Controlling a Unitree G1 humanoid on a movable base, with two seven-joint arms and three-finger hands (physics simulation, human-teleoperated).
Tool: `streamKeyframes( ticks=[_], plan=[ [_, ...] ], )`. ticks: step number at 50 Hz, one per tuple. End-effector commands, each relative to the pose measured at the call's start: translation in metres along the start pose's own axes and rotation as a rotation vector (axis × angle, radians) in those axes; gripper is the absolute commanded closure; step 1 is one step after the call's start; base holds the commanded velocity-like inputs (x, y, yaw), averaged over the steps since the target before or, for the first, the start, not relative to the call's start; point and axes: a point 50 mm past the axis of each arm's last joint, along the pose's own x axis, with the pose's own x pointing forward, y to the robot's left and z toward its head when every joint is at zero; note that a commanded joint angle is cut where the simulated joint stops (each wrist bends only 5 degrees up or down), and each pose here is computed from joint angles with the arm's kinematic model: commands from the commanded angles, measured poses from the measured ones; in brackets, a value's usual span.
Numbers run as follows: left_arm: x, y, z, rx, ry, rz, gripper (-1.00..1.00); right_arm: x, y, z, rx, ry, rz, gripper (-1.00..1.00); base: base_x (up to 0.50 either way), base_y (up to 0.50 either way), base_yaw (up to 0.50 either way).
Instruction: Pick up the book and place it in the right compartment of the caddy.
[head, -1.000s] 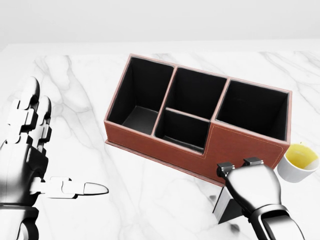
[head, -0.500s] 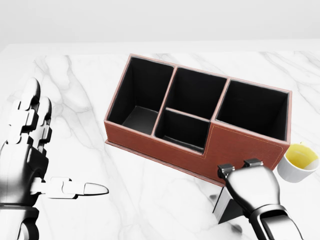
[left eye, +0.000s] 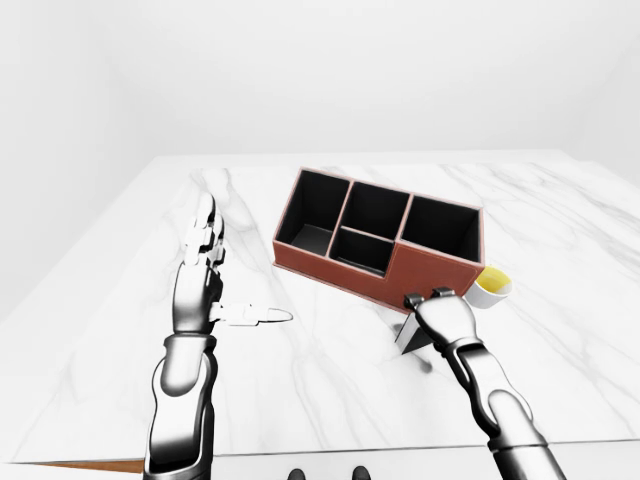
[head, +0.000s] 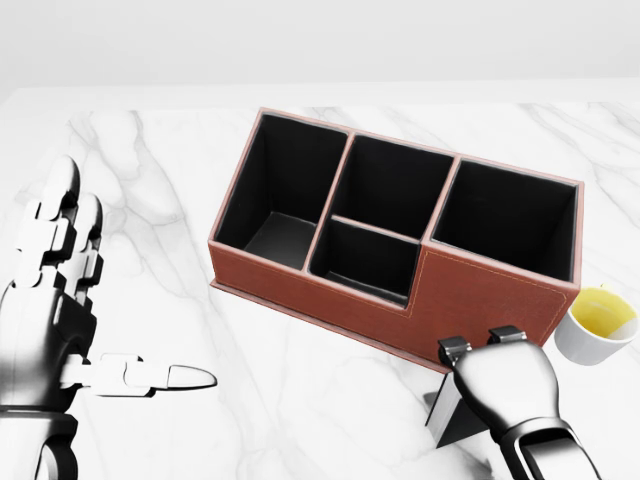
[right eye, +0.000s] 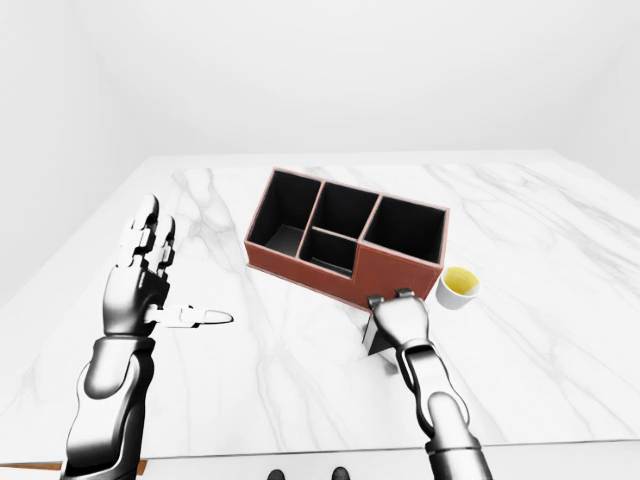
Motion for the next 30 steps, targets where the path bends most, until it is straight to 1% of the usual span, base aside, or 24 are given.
streamKeyframes(
  ticks=[1, 15, 17, 18, 20, 21, 22, 26, 30],
  plan=[
    [0.000, 0.000, 0.000, -0.001, 0.002, 0.002, -1.00, -0.001, 0.011, -0.001, -0.026, 0.001, 0.032, -0.21, 0.00, 0.00, 0.00],
    [0.000, 0.000, -0.001, -0.001, 0.006, 0.001, -1.00, 0.003, 0.018, 0.001, -0.041, -0.010, 0.042, -0.22, 0.00, 0.00, 0.00],
    [0.000, 0.000, -0.001, -0.001, 0.005, 0.000, -1.00, 0.003, 0.020, 0.001, -0.048, -0.012, 0.047, -0.17, 0.00, 0.00, 0.00],
    [0.000, 0.000, -0.001, -0.001, 0.005, 0.000, -1.00, 0.003, 0.021, 0.001, -0.047, -0.011, 0.055, -0.04, 0.00, 0.00, 0.00],
    [0.000, 0.000, -0.001, 0.000, 0.005, 0.000, -1.00, 0.002, 0.023, 0.001, -0.052, -0.014, 0.060, 0.42, 0.00, 0.00, 0.00],
    [0.000, 0.000, -0.001, 0.000, 0.005, 0.000, -1.00, 0.001, 0.023, 0.001, -0.045, -0.014, 0.063, 0.77, 0.00, 0.00, 0.00],
    [0.000, 0.000, -0.001, 0.000, 0.005, 0.000, -1.00, 0.000, 0.025, 0.001, -0.048, -0.013, 0.085, 1.00, 0.00, 0.00, 0.00],
    [0.000, 0.000, -0.001, -0.001, 0.005, 0.001, -1.00, -0.002, 0.024, 0.002, -0.038, -0.015, 0.076, 1.00, 0.00, 0.00, 0.00],
    [0.000, 0.000, -0.001, -0.006, 0.006, -0.001, -1.00, -0.001, 0.018, 0.005, -0.014, -0.021, 0.035, 1.00, 0.00, 0.00, 0.00]
  ],
)
